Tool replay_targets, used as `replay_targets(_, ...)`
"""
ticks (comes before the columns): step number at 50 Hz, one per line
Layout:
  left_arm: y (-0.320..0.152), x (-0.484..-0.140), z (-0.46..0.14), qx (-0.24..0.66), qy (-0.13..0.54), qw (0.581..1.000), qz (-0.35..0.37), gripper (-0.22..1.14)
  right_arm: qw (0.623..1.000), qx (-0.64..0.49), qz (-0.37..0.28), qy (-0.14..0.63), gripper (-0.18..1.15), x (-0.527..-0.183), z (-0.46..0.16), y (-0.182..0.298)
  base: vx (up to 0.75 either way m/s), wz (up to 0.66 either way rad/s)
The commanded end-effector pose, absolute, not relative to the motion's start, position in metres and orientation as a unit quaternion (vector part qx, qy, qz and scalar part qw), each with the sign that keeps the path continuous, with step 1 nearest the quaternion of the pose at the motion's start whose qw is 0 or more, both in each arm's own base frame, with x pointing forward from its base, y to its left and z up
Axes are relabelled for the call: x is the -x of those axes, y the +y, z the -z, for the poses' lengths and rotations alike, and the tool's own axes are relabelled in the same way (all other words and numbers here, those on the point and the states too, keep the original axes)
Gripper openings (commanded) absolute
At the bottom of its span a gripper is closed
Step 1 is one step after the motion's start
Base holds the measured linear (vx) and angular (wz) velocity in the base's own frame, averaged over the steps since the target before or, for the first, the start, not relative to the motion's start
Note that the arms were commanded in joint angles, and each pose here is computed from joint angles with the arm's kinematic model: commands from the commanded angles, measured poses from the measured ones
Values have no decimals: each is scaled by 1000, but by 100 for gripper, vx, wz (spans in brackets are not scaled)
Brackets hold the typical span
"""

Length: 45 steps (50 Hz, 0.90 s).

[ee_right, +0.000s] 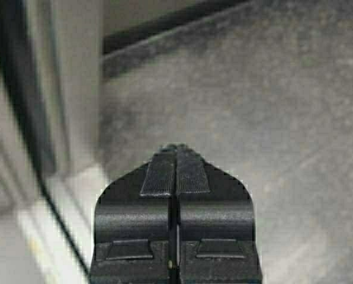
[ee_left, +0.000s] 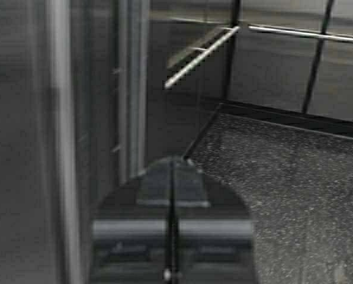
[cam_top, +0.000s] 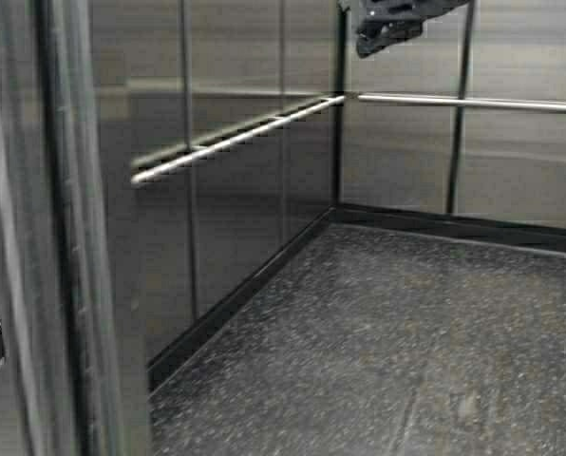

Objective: Navigate to elevator, push the call button, then enter the elevator

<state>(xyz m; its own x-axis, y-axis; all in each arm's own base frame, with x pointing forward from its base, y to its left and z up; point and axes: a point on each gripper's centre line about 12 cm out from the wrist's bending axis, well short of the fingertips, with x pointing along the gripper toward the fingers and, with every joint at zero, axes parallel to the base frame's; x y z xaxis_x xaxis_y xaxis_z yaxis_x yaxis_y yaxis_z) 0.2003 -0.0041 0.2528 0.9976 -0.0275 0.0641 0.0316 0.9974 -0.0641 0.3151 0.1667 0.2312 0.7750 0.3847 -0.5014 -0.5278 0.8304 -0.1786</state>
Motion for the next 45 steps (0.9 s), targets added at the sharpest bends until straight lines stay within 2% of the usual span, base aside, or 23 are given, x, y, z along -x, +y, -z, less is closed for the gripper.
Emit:
replay_targets(1, -4, -204, -259, 29, -39, 999, 15, 2, 935, 149, -248, 207, 6, -316, -247, 169, 42, -20)
replay_targets(30, -5, -206, -259, 22, -40, 999, 21, 2, 944, 102, -222, 223, 6, -321, -245, 157, 42, -24)
replay_targets(45, -5, -203, -263, 25, -50, 998, 21, 2, 944, 102, -223, 223, 6, -320, -245, 157, 42, -41)
